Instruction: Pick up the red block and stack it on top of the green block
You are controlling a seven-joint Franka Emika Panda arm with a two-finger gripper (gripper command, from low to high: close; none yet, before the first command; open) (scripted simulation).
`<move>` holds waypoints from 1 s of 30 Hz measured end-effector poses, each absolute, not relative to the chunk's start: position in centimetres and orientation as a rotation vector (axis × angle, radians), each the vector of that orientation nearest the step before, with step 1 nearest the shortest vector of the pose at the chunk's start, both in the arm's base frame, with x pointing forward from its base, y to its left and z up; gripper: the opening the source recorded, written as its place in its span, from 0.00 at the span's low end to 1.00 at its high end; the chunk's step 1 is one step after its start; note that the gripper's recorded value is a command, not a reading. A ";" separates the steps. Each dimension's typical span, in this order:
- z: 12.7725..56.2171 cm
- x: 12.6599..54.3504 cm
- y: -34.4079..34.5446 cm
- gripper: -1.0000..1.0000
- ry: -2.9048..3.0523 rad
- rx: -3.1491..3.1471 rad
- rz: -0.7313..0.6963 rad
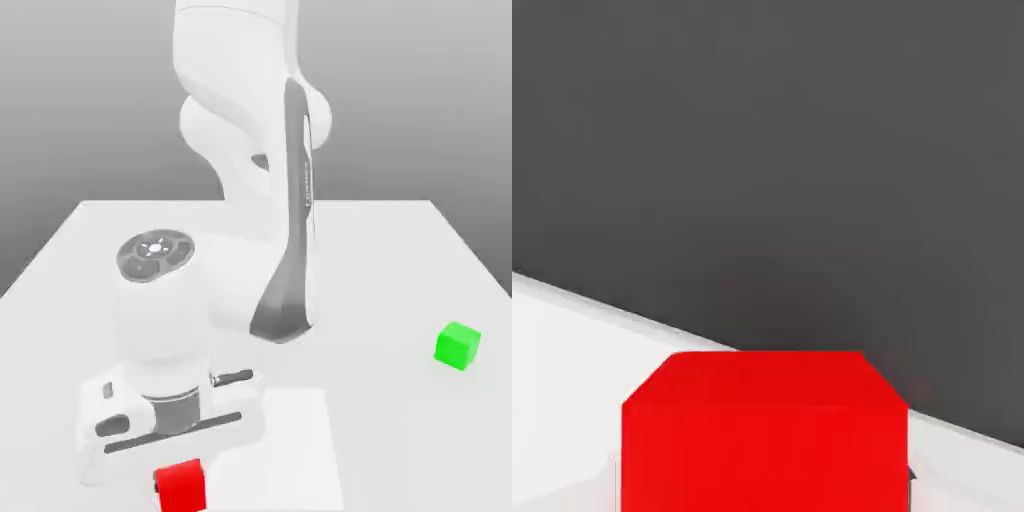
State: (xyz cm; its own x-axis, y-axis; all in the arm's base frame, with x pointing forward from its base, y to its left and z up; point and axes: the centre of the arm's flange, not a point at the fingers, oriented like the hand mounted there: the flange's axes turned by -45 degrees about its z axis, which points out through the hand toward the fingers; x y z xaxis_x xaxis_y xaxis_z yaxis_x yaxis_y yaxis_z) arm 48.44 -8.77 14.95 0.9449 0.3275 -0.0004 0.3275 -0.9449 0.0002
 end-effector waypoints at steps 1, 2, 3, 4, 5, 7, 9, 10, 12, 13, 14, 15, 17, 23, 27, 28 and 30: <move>15.9 48.5 -8.8 0.00 0.523 3.097 0.000; 17.1 48.5 -8.8 0.00 0.523 3.096 0.001; 18.3 48.5 -8.8 0.00 0.524 3.097 0.001; 19.6 48.5 -8.8 0.00 0.522 3.098 0.000; 20.3 48.4 -7.5 0.00 0.594 3.089 -0.002; 21.0 48.1 -3.4 0.00 0.845 3.040 -0.007; 21.3 47.3 1.0 0.00 1.108 2.963 -0.011; 21.5 46.8 3.1 0.00 1.237 2.916 -0.013; 21.8 45.5 7.1 0.00 1.486 2.803 -0.015; 21.9 44.7 9.0 0.00 1.606 2.739 -0.016; 22.1 43.8 10.9 0.00 1.725 2.668 -0.016; 22.2 42.9 12.8 0.00 1.842 2.590 -0.017; 22.5 40.4 17.1 0.00 2.087 2.398 -0.018; 23.6 29.5 28.7 0.00 2.741 1.591 -0.015; 23.2 22.1 32.7 0.00 2.994 0.979 -0.008; 22.3 21.2 33.1 0.00 3.018 0.887 -0.005; 20.3 20.9 33.1 0.00 3.030 0.835 -0.004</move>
State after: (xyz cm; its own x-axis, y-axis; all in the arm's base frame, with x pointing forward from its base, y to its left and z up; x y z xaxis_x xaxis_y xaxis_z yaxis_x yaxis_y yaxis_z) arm 20.93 33.08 20.34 -0.8588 0.5122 0.0008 0.5122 0.8588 -0.0026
